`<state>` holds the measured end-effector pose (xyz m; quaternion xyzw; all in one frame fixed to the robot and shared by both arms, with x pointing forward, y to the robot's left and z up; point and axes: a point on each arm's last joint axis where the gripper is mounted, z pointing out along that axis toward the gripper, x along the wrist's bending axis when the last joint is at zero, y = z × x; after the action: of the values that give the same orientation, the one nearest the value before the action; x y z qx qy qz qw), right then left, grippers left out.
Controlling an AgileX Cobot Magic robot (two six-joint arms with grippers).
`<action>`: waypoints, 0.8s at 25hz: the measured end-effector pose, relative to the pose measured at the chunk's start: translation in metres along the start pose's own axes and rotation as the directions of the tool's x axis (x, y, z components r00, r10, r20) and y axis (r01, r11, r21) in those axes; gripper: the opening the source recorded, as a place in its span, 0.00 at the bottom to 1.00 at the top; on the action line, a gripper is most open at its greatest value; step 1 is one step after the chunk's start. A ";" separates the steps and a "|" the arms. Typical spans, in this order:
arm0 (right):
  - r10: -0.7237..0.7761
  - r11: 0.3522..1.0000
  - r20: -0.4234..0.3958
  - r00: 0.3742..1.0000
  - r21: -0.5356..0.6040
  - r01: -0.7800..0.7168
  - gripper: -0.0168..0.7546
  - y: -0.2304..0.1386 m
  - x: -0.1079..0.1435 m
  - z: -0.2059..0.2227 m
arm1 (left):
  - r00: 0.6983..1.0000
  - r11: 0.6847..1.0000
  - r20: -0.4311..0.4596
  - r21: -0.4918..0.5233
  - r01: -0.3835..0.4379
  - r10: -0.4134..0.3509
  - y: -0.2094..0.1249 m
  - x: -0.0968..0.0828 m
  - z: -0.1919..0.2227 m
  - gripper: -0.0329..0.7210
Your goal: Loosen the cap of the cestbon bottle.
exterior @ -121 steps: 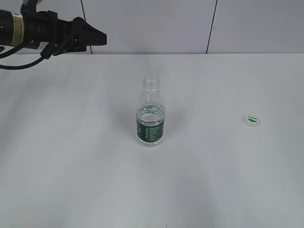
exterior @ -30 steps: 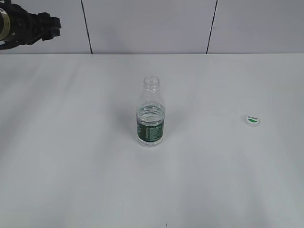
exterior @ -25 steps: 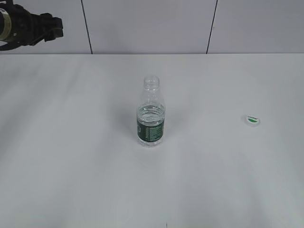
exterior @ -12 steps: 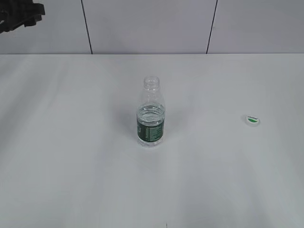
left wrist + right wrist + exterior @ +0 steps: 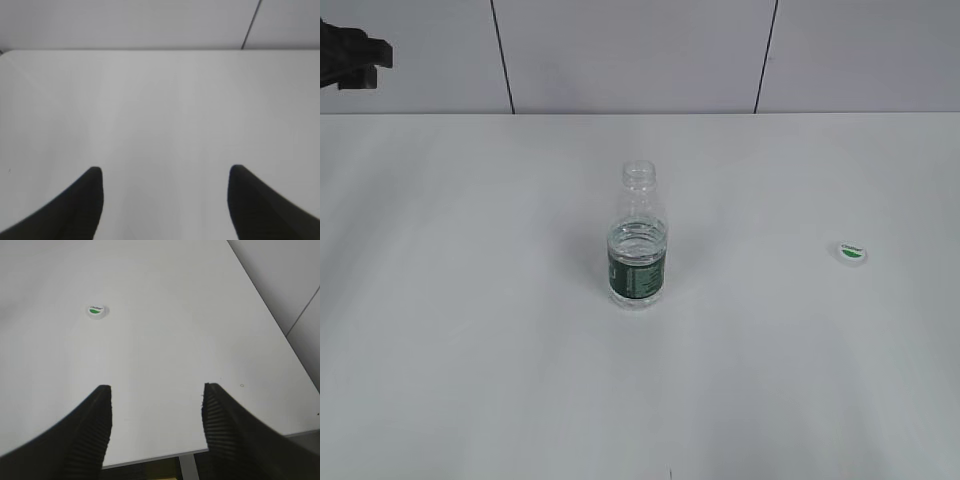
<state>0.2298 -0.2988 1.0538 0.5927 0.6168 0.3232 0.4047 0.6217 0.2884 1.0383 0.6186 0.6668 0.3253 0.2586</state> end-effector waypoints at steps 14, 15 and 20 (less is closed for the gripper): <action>0.000 1.000 0.000 1.000 0.000 0.000 0.59 0.000 0.000 0.000 | 0.984 0.881 0.168 0.456 -0.127 0.055 -0.033 0.002 -0.055 0.60; 0.000 1.000 0.000 1.000 0.000 0.000 0.59 0.000 0.000 0.000 | 0.984 0.870 0.172 0.475 -0.130 0.053 -0.034 0.002 -0.057 0.60; 0.000 1.000 0.000 1.000 0.000 0.000 0.59 0.000 0.000 0.000 | 0.985 0.869 0.168 0.479 -0.121 0.045 -0.040 0.007 -0.067 0.60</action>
<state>0.2298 -0.2988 1.0538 0.5927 0.6168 0.3232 0.4047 0.5443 0.2865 1.0524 0.7147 0.6785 0.1097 0.1298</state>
